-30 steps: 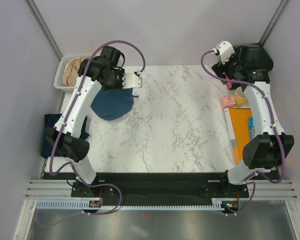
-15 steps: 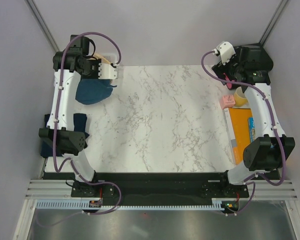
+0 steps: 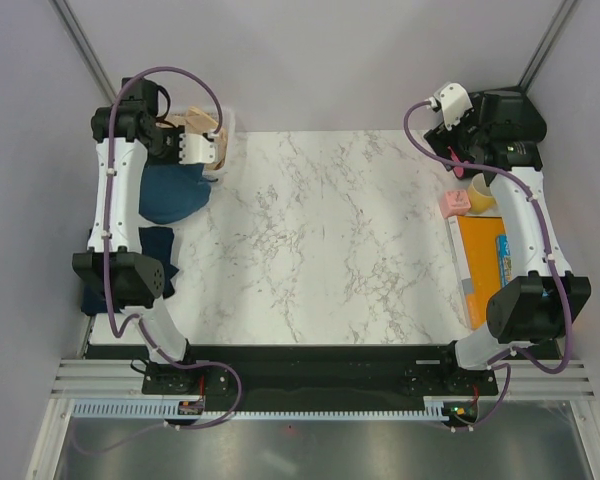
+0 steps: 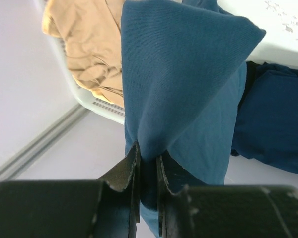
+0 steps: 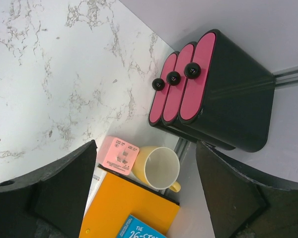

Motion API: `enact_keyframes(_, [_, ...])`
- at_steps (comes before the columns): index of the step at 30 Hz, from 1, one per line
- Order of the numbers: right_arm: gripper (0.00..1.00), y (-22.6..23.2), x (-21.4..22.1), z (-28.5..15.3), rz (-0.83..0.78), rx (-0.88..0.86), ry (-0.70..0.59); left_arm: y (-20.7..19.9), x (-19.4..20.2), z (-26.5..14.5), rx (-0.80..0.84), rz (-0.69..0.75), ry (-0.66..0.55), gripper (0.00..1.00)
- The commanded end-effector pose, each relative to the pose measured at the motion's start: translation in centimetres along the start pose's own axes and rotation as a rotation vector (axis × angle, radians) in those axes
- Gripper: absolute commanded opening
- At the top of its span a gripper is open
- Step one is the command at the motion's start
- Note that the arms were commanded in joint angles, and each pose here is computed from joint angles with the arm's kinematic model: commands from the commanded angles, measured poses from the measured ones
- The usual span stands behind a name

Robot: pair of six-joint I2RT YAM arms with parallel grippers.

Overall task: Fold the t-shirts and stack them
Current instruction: Put the neatly folded tshirt into the corner of the board with the left arm

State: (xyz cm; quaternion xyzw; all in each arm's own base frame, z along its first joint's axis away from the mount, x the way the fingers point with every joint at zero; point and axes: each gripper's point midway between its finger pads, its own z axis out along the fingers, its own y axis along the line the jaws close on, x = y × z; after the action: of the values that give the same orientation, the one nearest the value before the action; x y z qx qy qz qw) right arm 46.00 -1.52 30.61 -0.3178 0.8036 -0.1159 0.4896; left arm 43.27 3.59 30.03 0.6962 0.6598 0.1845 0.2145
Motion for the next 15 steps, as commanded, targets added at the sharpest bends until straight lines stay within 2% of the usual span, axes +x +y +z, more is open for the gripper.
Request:
enact_keyframes(1, [0.88, -1.2, -2.0, -0.9, 0.024, 0.031, -0.043, 0.1, 2.1, -1.0, -0.033, 0.016, 0.053, 0.02])
enact_keyframes(15, [0.88, -1.3, -3.0, 0.0, 0.060, 0.004, -0.064, -1.4, 6.8, -1.0, -0.066, -0.083, 0.122, 0.02])
